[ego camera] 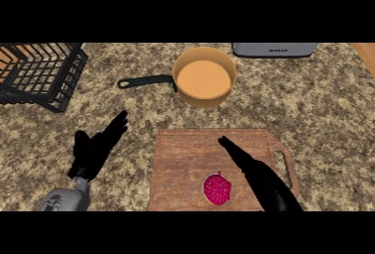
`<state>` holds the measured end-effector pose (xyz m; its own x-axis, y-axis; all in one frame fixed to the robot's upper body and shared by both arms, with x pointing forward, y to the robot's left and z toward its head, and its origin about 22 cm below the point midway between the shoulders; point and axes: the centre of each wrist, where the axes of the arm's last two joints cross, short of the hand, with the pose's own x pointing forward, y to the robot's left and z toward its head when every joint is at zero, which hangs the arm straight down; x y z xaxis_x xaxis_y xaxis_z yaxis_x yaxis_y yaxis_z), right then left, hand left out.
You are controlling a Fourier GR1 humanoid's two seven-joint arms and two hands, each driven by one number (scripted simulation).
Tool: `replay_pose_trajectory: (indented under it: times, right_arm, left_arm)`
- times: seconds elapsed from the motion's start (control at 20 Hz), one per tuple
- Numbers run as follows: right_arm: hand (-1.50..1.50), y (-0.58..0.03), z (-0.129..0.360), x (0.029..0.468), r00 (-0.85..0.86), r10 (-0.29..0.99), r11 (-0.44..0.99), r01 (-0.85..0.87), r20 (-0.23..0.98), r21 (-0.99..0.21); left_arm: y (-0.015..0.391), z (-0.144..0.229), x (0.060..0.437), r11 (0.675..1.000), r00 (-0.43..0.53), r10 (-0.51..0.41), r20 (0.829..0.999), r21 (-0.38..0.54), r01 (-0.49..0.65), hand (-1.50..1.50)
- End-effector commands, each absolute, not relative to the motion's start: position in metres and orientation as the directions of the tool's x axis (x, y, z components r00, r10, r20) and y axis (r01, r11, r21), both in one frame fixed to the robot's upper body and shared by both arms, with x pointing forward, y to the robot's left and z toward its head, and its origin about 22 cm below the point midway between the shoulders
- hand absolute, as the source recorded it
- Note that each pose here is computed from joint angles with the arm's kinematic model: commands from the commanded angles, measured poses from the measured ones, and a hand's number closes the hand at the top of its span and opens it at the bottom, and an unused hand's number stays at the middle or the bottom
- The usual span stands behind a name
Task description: Pick the cupcake from the cutting board and place it in the pot
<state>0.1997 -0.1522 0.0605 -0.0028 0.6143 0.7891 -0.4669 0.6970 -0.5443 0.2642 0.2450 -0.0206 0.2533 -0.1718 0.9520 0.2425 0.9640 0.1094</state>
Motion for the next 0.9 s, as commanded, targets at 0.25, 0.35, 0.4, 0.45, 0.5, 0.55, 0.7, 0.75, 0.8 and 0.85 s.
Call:
replay_pose_trajectory:
  times: [0.25, 0.35, 0.4, 0.45, 0.5, 0.55, 0.7, 0.75, 0.8, 0.85]
  right_arm:
    - [-1.50, -0.174, 0.036, 0.216, 0.009, 0.478, 0.761, -0.503, 0.878, -0.409]
    - [-1.50, -0.173, 0.029, 0.183, 0.002, 0.409, 0.793, -0.495, 0.913, -0.355]
    - [-1.50, -0.182, 0.016, 0.194, 0.015, 0.393, 0.795, -0.507, 0.919, -0.332]
    - [-1.50, -0.181, 0.015, 0.217, 0.009, 0.361, 0.805, -0.507, 0.932, -0.307]
    - [-1.50, -0.168, 0.036, 0.198, 0.015, 0.346, 0.797, -0.532, 0.938, -0.286]
    - [-1.50, -0.173, 0.012, 0.208, 0.026, 0.314, 0.820, -0.511, 0.949, -0.257]
    - [-1.50, -0.163, 0.006, 0.208, 0.068, 0.264, 0.843, -0.502, 0.962, -0.195]
    - [-1.50, -0.173, 0.000, 0.213, 0.096, 0.263, 0.836, -0.519, 0.960, -0.177]
    - [-1.50, -0.183, 0.007, 0.210, 0.095, 0.257, 0.840, -0.514, 0.962, -0.173]
    - [-1.50, -0.150, -0.013, 0.219, 0.098, 0.233, 0.836, -0.528, 0.968, -0.148]
  left_arm:
    - [0.243, -0.027, 0.248, 0.965, 0.278, -0.169, 0.945, 0.102, 0.241, 0.00]
    - [0.235, -0.022, 0.252, 0.966, 0.263, -0.170, 0.950, 0.108, 0.235, 0.00]
    - [0.242, -0.028, 0.250, 0.967, 0.272, -0.180, 0.945, 0.120, 0.224, 0.00]
    - [0.247, -0.025, 0.264, 0.967, 0.250, -0.159, 0.955, 0.100, 0.233, 0.00]
    - [0.250, -0.019, 0.267, 0.965, 0.268, -0.188, 0.945, 0.127, 0.229, 0.00]
    - [0.272, -0.024, 0.257, 0.964, 0.270, -0.187, 0.944, 0.124, 0.235, 0.00]
    - [0.255, -0.043, 0.234, 0.965, 0.257, -0.179, 0.950, 0.119, 0.232, 0.00]
    - [0.238, -0.020, 0.254, 0.965, 0.273, -0.174, 0.946, 0.107, 0.241, 0.00]
    - [0.254, -0.007, 0.250, 0.962, 0.270, -0.168, 0.948, 0.098, 0.254, 0.00]
    - [0.243, -0.031, 0.257, 0.963, 0.255, -0.178, 0.950, 0.115, 0.244, 0.00]
